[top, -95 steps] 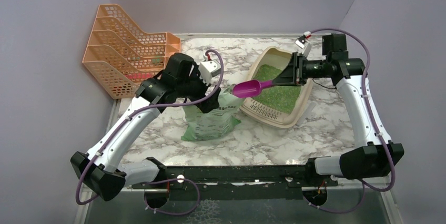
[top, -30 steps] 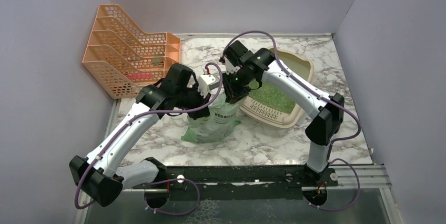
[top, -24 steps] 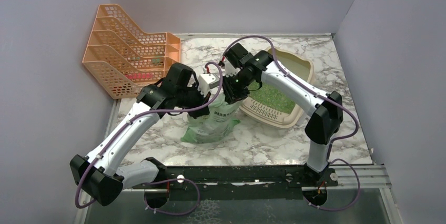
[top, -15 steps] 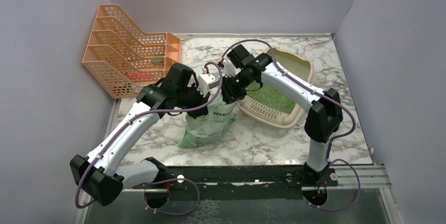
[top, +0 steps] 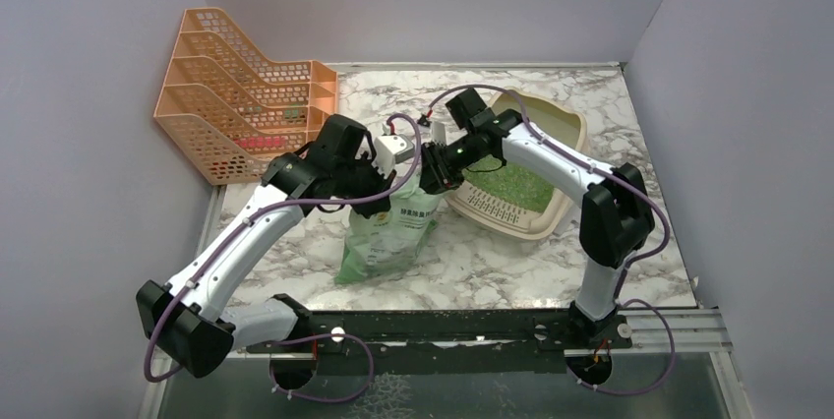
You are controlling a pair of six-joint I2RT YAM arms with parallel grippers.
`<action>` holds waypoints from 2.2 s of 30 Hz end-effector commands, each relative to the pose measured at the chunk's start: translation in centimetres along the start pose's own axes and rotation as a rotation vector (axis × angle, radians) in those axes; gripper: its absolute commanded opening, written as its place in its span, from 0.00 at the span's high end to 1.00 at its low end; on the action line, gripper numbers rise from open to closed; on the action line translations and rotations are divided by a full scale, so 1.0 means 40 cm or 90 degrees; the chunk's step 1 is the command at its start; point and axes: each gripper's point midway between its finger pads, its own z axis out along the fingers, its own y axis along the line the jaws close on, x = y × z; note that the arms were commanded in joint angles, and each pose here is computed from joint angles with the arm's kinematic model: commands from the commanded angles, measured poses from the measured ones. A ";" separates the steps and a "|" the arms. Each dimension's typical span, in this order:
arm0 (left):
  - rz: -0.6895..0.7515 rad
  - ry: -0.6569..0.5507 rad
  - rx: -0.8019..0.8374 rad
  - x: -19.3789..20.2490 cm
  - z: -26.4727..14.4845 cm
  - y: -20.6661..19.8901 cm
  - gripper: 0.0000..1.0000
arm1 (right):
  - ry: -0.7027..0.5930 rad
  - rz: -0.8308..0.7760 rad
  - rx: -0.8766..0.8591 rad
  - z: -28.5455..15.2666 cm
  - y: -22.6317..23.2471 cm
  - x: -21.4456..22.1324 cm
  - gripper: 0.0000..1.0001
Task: Fill the litter box with clean litter
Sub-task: 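Scoop the cat litter from the cat litter bag.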
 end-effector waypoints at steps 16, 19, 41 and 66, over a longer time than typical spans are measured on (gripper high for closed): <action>0.056 -0.100 -0.043 -0.153 0.013 0.051 0.75 | -0.082 0.066 0.192 -0.110 -0.016 0.027 0.99; -0.002 -0.079 -0.088 -0.097 0.010 0.069 0.39 | -0.059 0.065 0.239 -0.082 -0.028 0.017 0.99; -0.019 -0.002 -0.195 0.011 -0.013 0.172 0.01 | -0.006 0.015 0.385 -0.109 0.000 -0.004 0.99; -0.029 -0.008 -0.085 0.004 0.044 0.132 1.00 | 0.049 0.004 0.047 0.135 0.058 0.014 0.99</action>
